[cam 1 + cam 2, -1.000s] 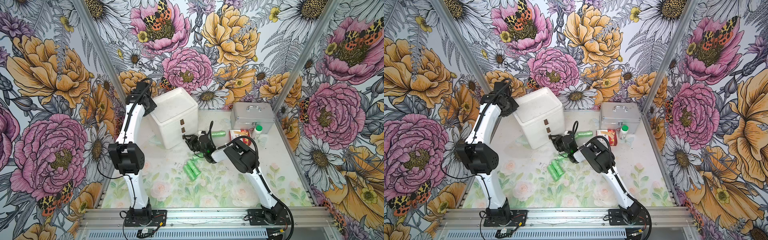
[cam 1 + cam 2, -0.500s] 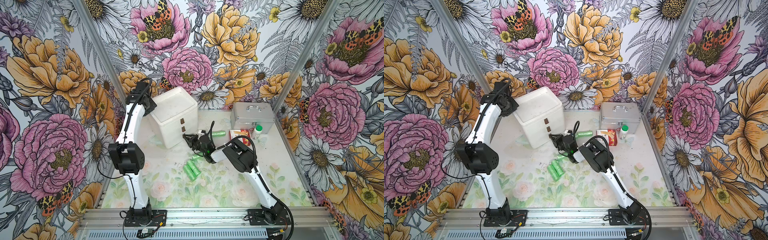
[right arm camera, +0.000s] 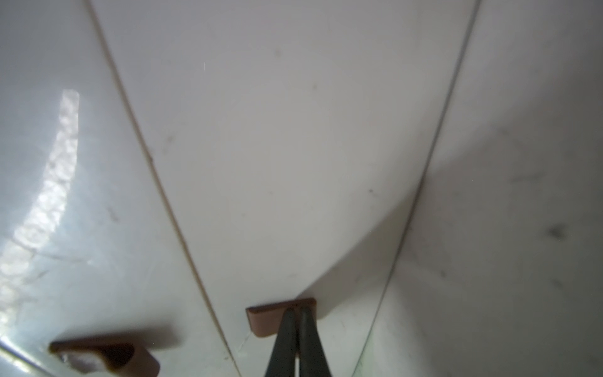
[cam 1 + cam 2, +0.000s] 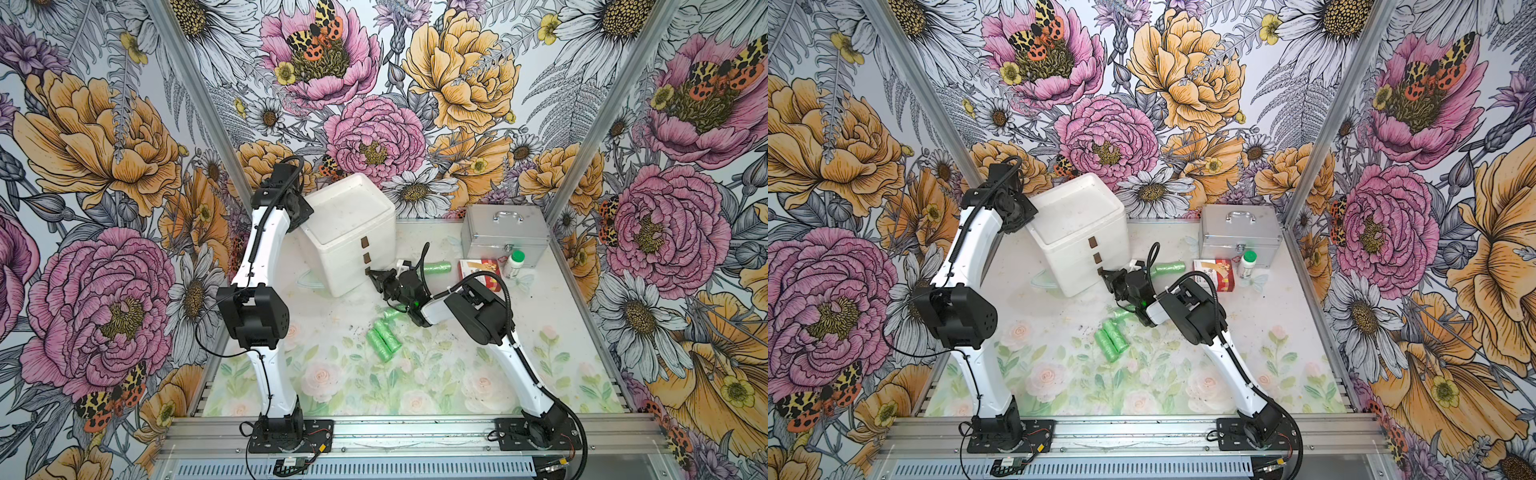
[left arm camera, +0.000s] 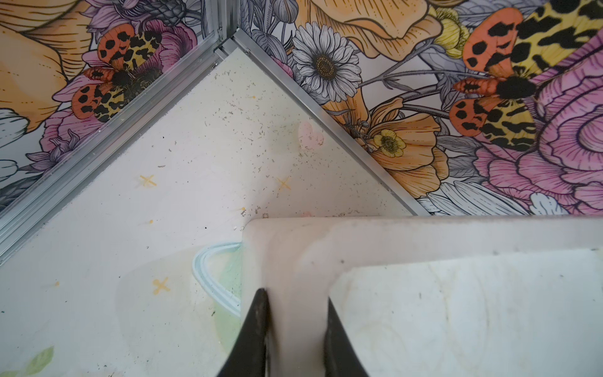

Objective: Sort the rolls of trash bags by color and place them into the drawer
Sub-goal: Open the drawer in the storage box.

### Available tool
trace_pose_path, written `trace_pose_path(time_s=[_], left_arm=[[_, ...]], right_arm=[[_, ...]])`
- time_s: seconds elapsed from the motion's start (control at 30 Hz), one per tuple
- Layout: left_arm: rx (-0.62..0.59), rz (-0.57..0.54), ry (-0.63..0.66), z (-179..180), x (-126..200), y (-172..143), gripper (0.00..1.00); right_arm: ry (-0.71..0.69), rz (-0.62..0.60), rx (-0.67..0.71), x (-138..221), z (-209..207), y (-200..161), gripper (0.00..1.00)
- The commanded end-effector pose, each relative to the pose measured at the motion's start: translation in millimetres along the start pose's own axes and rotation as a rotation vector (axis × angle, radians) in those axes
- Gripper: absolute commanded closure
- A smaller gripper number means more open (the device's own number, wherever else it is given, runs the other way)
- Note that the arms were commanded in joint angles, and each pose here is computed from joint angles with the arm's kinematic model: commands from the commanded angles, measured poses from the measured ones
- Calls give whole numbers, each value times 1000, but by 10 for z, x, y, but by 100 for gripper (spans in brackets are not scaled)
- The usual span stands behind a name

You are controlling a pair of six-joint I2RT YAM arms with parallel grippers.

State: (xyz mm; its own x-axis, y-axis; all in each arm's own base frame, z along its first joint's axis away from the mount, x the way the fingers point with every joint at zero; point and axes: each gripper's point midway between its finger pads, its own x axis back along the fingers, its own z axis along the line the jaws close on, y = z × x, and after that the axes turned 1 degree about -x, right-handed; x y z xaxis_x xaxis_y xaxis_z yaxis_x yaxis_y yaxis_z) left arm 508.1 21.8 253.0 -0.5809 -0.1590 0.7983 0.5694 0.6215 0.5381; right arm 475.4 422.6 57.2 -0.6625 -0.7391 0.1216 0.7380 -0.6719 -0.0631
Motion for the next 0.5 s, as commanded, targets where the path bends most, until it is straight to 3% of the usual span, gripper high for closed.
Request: trace_pose_path(time_s=[0.0,0.47], left_arm=[[96,427,-127,-332,-445,-995,100],[100,425,-125,-319,-452,-982,100]], right_arm=[[39,-65,-3,50,99,210,100],[115,-77,-18,442,552,158,100]])
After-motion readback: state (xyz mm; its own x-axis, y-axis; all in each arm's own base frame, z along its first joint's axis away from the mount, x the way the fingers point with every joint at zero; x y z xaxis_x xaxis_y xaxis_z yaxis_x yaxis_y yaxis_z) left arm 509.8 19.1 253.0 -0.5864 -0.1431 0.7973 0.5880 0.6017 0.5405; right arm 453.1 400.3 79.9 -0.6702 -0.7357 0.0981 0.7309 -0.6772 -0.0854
